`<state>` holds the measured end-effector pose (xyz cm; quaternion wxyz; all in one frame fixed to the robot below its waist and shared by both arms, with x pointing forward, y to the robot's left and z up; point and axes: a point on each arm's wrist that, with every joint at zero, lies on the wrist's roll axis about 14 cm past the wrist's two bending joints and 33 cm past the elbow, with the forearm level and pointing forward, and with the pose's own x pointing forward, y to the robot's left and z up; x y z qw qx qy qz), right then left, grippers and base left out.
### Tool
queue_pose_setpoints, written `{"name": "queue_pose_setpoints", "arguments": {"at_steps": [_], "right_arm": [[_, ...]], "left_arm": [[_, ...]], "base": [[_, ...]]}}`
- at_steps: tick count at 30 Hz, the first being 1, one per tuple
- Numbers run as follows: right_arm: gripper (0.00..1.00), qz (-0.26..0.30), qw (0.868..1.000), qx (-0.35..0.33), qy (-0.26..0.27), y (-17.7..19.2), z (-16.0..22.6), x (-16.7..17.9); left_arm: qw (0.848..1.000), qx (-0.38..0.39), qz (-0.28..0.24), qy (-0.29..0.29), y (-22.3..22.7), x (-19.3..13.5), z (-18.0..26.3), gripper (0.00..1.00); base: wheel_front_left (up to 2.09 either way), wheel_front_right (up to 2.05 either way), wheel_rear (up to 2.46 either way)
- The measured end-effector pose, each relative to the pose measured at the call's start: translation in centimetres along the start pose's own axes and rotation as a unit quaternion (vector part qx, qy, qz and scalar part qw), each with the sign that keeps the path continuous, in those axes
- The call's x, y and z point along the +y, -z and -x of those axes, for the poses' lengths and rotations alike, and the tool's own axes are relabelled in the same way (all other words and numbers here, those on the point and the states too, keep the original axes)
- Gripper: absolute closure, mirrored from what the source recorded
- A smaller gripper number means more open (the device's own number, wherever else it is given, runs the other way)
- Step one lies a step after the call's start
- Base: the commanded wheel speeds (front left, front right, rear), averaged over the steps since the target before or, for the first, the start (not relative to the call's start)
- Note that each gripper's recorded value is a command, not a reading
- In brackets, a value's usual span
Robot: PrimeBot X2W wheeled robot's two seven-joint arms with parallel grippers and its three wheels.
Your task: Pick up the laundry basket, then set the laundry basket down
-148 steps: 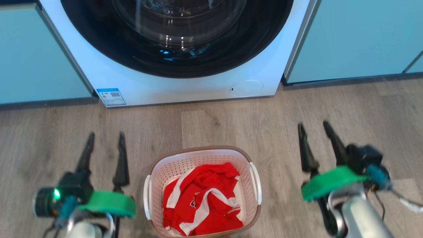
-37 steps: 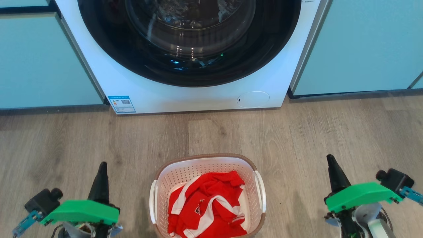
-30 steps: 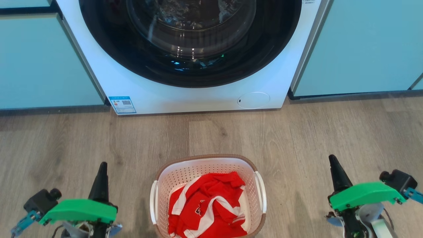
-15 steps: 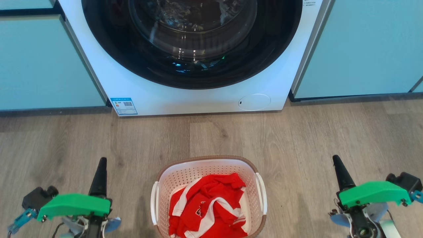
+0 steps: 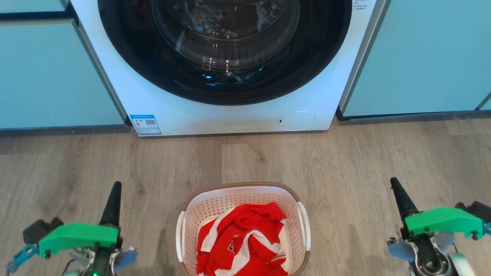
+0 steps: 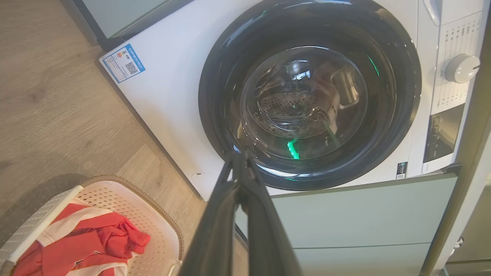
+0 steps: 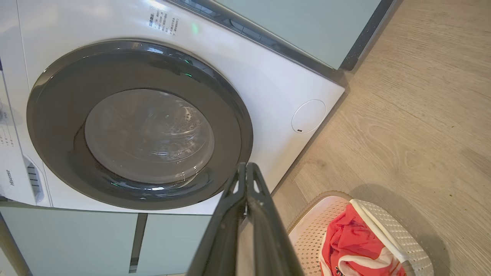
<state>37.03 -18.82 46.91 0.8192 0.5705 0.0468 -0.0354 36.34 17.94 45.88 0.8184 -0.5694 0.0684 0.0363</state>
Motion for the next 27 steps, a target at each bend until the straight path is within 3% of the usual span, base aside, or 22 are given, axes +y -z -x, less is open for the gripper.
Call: {"name": "queue_pose_setpoints", "arguments": {"at_steps": [27], "right_arm": [[1.0, -0.148, 0.989, -0.012, -0.001, -1.4, 0.0, -0.2]], "left_arm": [[0.989, -0.001, 0.148, 0.017, -1.0, -0.8, -0.4, 1.0]], "base": [[0.0, 0.0, 0.0]]}}
